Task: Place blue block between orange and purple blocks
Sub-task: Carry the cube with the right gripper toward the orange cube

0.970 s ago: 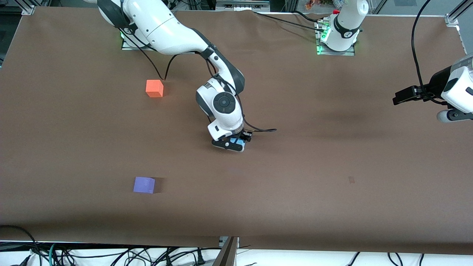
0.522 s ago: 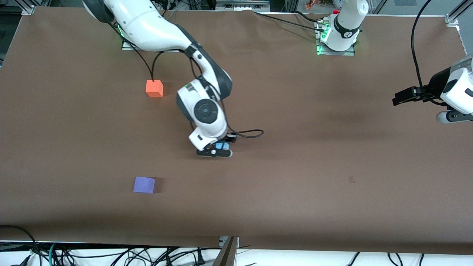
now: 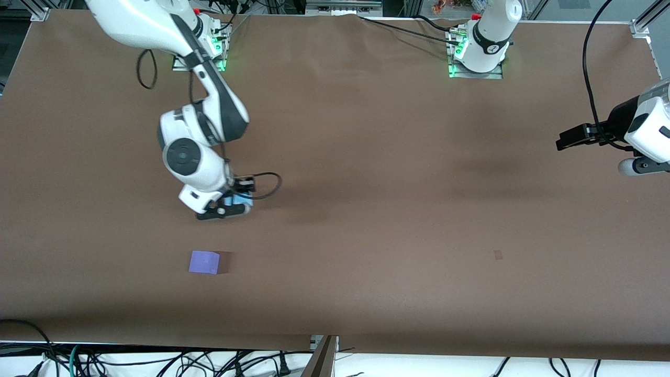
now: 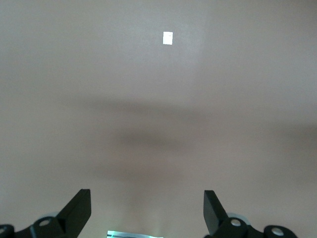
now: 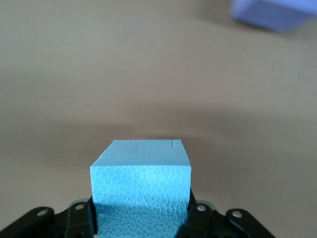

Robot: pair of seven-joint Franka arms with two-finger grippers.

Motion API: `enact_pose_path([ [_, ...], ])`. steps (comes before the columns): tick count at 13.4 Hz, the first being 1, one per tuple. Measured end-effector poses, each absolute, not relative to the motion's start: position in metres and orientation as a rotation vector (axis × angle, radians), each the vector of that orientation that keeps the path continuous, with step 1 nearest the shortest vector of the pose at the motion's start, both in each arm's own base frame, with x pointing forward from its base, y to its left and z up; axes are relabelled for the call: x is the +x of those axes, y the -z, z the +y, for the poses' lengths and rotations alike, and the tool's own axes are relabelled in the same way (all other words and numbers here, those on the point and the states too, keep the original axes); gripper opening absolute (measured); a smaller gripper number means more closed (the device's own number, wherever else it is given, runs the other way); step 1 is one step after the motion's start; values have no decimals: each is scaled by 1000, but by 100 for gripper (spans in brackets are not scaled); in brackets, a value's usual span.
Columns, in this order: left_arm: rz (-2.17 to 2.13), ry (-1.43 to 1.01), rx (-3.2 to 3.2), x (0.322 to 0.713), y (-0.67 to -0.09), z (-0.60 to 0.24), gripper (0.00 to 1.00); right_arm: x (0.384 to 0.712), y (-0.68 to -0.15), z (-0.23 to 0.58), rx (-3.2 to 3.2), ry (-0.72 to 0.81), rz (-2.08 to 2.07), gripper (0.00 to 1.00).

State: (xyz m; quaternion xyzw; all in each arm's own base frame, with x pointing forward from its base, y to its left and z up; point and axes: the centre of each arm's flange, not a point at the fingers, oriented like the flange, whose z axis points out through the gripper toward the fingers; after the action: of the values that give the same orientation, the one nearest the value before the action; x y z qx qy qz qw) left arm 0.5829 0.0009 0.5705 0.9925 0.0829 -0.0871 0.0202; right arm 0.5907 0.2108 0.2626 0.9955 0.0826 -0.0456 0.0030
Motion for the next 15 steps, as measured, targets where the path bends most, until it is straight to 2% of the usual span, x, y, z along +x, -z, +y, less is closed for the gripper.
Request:
enact_pose_path([
  [3, 257, 271, 3079, 583, -570, 1, 100, 574, -235, 165, 3128, 152, 183, 59],
  [6, 257, 271, 3079, 583, -570, 1, 100, 577, -221, 142, 3141, 121, 120, 59],
  [15, 257, 253, 3079, 586, -575, 1, 100, 578, -200, 142, 3172, 127, 49, 59],
])
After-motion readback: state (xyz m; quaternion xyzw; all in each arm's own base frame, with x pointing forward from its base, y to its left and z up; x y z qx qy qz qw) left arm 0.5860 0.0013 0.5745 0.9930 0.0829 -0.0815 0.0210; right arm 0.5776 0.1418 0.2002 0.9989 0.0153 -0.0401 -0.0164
